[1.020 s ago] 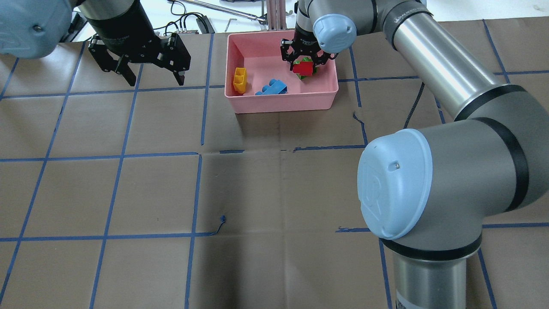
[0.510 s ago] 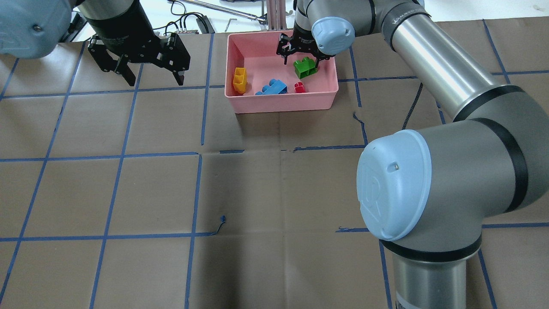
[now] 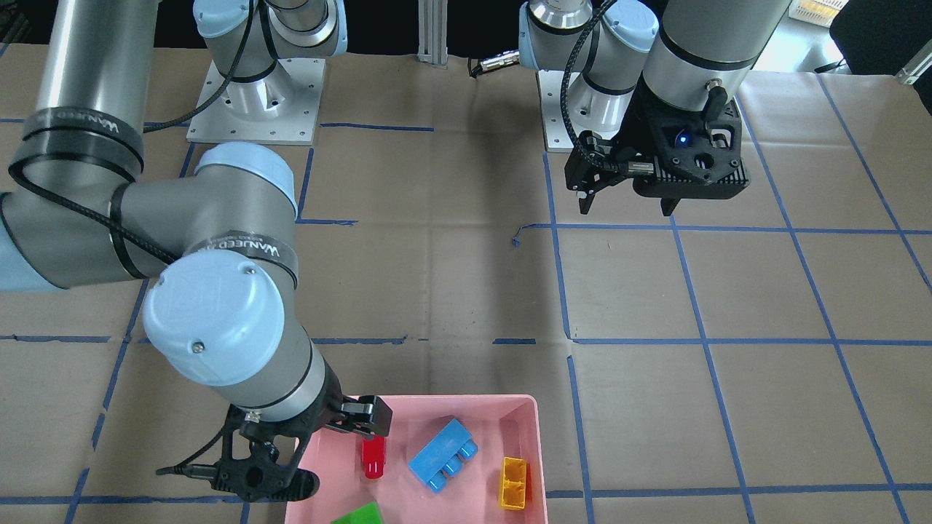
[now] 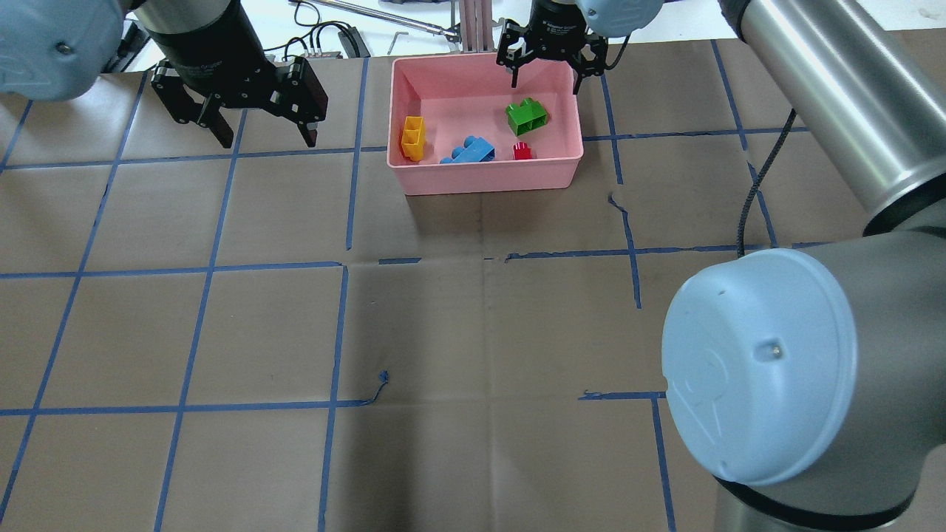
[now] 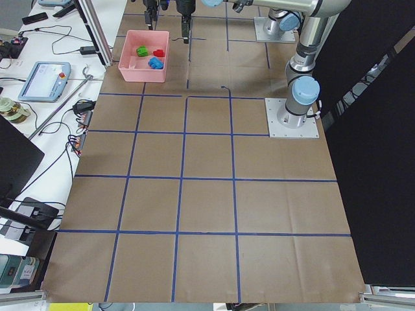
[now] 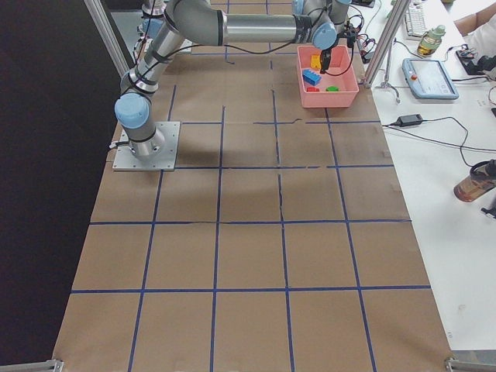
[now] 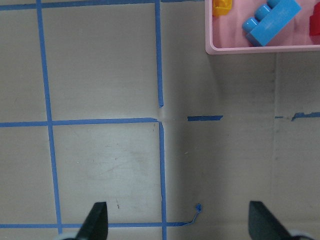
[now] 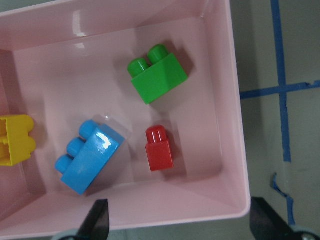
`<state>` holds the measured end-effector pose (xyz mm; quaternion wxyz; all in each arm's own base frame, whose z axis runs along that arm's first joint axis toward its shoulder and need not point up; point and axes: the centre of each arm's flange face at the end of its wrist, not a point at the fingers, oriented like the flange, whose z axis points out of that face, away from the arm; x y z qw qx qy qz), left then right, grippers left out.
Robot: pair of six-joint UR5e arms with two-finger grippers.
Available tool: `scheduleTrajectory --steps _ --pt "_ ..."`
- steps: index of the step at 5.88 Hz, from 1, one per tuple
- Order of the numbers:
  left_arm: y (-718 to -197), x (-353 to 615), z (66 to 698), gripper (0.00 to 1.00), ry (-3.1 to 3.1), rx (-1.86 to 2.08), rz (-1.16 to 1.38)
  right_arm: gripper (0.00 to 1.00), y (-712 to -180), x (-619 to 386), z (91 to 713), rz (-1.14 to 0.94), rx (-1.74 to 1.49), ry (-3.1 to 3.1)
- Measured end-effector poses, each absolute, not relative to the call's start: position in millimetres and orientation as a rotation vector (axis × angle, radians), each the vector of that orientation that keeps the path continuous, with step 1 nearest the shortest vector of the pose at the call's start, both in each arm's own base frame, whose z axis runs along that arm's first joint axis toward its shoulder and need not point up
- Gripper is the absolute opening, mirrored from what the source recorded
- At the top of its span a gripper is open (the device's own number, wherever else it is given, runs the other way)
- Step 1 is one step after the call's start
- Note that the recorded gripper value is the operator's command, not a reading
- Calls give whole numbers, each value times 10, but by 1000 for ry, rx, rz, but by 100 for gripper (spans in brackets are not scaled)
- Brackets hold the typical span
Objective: Put all blocks into box
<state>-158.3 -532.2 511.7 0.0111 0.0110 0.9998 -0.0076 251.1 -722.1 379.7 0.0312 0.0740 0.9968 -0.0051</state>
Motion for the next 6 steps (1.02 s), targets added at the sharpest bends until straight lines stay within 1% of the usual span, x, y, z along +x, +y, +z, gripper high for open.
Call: scheduleTrajectory --steps 1,3,5,6 --pt "-5329 -1582 5108 100 3120 28 -21 99 -7058 2372 4053 26 232 3099" --pt "-5342 -1582 5094 100 3119 23 -18 99 -6596 2199 4418 76 134 3135" --pt "-5345 -1579 5093 100 3119 22 -18 99 -6053 1819 4594 106 31 3143" --pt "-5336 -1581 5099 100 3118 23 -18 99 -5703 1674 4631 84 29 3143"
